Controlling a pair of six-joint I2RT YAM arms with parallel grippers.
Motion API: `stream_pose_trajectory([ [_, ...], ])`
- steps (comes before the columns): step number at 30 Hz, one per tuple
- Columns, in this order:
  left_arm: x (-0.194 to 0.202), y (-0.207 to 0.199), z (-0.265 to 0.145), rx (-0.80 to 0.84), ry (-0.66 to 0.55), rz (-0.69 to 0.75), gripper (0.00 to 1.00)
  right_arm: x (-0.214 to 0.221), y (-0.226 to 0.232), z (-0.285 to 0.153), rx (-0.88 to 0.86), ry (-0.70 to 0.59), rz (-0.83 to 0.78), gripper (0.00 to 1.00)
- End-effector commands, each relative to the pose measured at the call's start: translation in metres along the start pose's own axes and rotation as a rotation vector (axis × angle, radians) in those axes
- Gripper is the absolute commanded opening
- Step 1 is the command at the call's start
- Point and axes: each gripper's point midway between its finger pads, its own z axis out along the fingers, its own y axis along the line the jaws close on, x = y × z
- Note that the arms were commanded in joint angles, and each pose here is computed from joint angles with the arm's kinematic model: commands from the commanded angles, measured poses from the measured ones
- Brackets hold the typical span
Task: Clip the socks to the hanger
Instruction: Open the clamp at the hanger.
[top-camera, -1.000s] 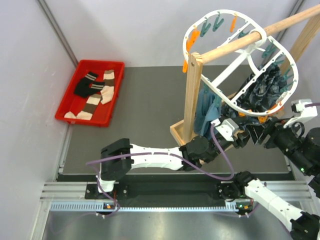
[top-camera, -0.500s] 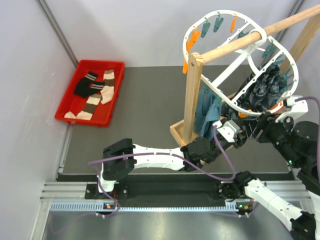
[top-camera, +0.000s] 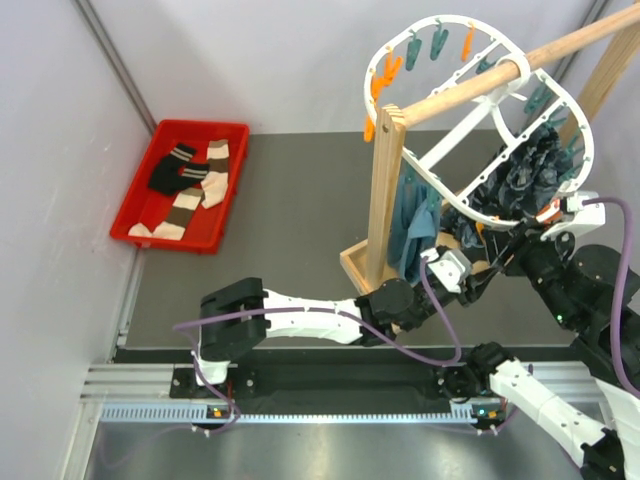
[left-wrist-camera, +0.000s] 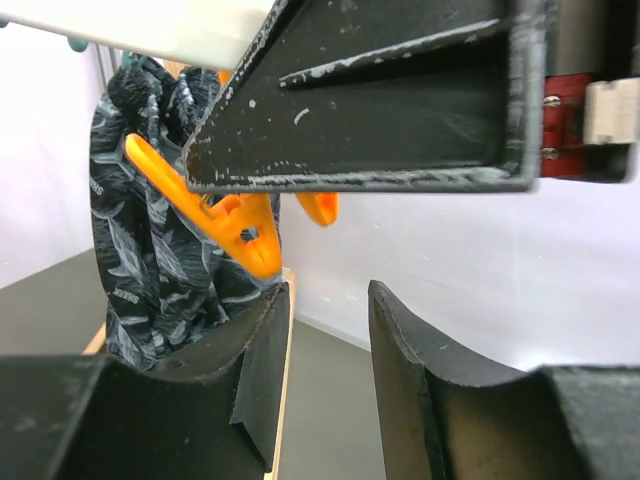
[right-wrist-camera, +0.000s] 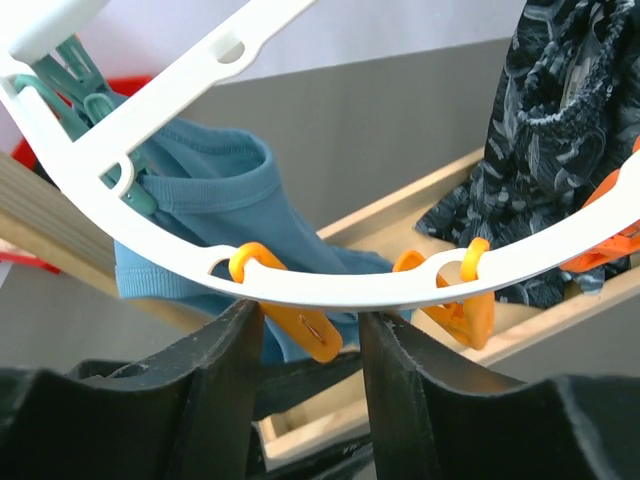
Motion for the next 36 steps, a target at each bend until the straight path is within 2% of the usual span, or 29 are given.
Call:
stream_pose_trajectory([
  [1,-0.061,0.001,-0.006,0.02,-0.126,-0.079,0.42,-0.025,0.007,0.002,-0.02,-0.113,0.049,0.41],
  [6,-0.062,0.005,-0.017,0.017,-0.108,-0.092,0.43,-0.027,0.008,0.002,-0.027,-0.126,0.061,0.31],
  [11,-0.065,0.0,-0.018,0.069,-0.066,-0.15,0.58,-0.029,0.009,-0.004,-0.044,-0.132,0.071,0.18],
  [15,-0.071,-0.003,-0.022,0.175,-0.052,-0.267,0.69,-0.029,0.017,-0.009,-0.086,-0.117,0.087,0.09],
  [18,-0.076,-0.004,-0.023,0.237,-0.059,-0.255,0.73,-0.028,0.019,-0.012,-0.097,-0.1,0.096,0.06],
  [21,-0.072,-0.002,-0.019,0.228,-0.041,-0.22,0.76,-0.028,0.02,-0.016,-0.108,-0.092,0.109,0.04],
  [30,-0.062,0.0,0.005,0.199,-0.025,-0.088,0.75,-0.031,0.02,-0.025,-0.112,-0.085,0.115,0.04],
  [36,-0.058,0.0,0.015,0.195,-0.032,-0.053,0.6,-0.029,0.017,-0.026,-0.103,-0.079,0.112,0.05],
])
